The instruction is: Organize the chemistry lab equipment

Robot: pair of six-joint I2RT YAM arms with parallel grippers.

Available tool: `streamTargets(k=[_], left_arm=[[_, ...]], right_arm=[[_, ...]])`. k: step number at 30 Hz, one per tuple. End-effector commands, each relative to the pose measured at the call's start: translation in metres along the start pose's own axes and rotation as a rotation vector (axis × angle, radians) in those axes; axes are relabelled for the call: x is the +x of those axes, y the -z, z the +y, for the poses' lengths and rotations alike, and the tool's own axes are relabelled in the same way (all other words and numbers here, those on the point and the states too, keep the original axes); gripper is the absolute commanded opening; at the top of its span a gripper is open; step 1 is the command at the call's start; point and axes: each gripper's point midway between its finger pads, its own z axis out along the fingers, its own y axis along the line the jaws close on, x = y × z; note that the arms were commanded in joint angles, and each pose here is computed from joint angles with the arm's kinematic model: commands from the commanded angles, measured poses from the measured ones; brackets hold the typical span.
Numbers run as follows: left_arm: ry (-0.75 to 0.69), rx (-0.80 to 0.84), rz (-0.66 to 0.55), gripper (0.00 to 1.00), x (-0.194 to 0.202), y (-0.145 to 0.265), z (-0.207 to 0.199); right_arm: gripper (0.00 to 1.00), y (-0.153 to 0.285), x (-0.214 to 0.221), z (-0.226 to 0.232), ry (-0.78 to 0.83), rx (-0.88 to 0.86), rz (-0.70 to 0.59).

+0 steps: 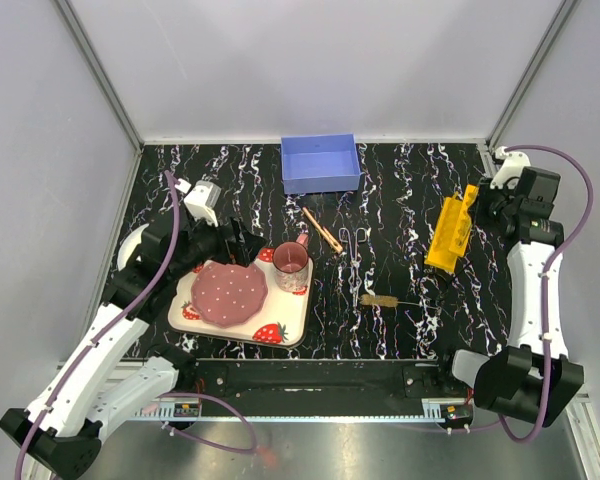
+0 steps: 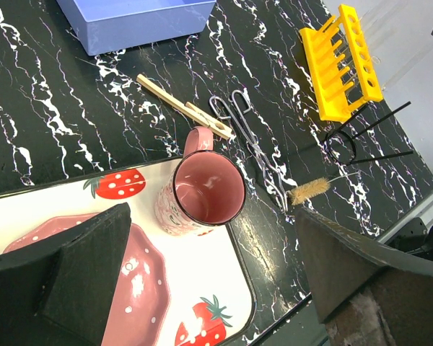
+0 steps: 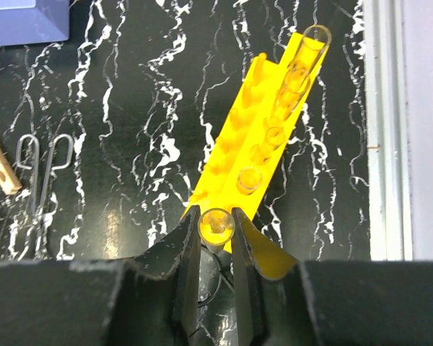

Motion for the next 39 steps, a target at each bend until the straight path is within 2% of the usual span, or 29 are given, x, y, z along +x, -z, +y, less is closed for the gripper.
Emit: streamTargets(k=[1,15,39], left_arm=[[-0.019,-0.006,-0.039,0.99,-0.011,-0.001,0.001],[-0.01,-0.002,-0.04,0.99,-0.01,0.0,0.0],[0.009,0.013,-0.036,0.99,-0.007,-0.002,-0.002]], right_arm=[[0.25,0.002,-0.027,-0.019,0.061,0.073,-0.118],[0.25,-0.025,-0.014,-0.027,0.04,0.069,-0.098],[0.28,-0.066,0.055,-0.022,0.009,0.022,-0.031]])
